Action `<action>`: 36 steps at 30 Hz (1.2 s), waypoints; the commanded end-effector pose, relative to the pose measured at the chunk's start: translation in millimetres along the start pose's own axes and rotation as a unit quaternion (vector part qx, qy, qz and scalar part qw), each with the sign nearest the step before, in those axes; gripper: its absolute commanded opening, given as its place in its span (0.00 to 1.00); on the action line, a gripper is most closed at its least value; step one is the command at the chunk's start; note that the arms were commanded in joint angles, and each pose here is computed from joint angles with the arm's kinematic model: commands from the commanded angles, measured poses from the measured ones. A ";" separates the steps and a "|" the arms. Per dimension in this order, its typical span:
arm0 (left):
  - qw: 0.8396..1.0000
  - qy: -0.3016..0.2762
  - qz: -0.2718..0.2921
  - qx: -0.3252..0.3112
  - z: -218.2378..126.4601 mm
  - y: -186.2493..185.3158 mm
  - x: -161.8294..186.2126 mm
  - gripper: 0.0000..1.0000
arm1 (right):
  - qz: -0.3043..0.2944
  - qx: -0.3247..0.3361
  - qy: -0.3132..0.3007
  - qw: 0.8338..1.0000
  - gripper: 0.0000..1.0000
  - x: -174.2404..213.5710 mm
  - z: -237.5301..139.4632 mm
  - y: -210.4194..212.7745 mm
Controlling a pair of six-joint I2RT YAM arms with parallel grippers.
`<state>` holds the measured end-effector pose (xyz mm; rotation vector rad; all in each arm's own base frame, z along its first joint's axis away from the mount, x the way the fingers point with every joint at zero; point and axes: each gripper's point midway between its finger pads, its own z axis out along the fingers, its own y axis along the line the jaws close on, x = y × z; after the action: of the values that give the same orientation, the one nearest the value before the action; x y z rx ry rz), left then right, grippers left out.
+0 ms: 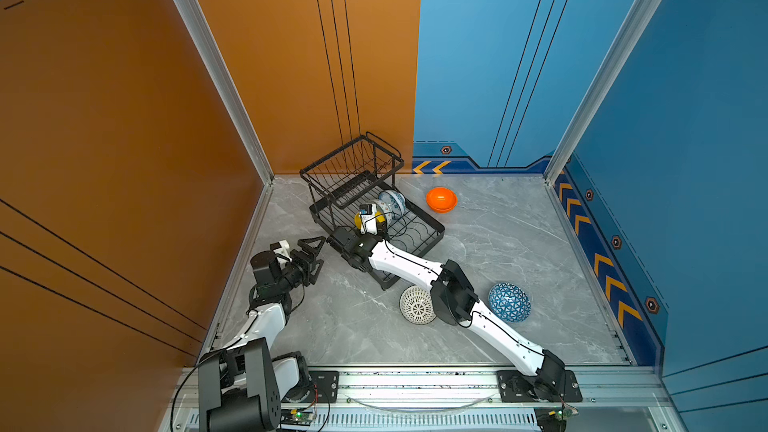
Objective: Load the bowls into the dish rack
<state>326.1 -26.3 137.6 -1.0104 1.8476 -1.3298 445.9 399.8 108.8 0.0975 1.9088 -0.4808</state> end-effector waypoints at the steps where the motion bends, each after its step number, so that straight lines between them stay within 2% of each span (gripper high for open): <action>1: 1.000 0.014 0.000 0.014 1.1 -2.1 6.4 0.98 | -0.020 0.008 0.015 1.000 0.00 24.5 2.5 0.5; 21: 0.999 0.034 -0.025 0.026 7.2 4.9 13.3 0.98 | 0.083 0.008 0.046 0.995 0.00 37.9 8.6 -0.7; 25: 0.998 0.035 -0.028 0.031 7.4 3.1 12.7 0.98 | 0.112 0.004 0.079 0.991 0.00 51.2 11.0 -0.3; 36: 0.998 0.039 -0.032 0.030 7.7 9.0 14.8 0.98 | 0.142 -0.004 0.095 0.985 0.00 58.4 12.0 7.4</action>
<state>327.0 -36.0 126.6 -1.0347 1.8226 -1.4450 442.4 402.4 87.7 0.4634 1.9469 -0.1935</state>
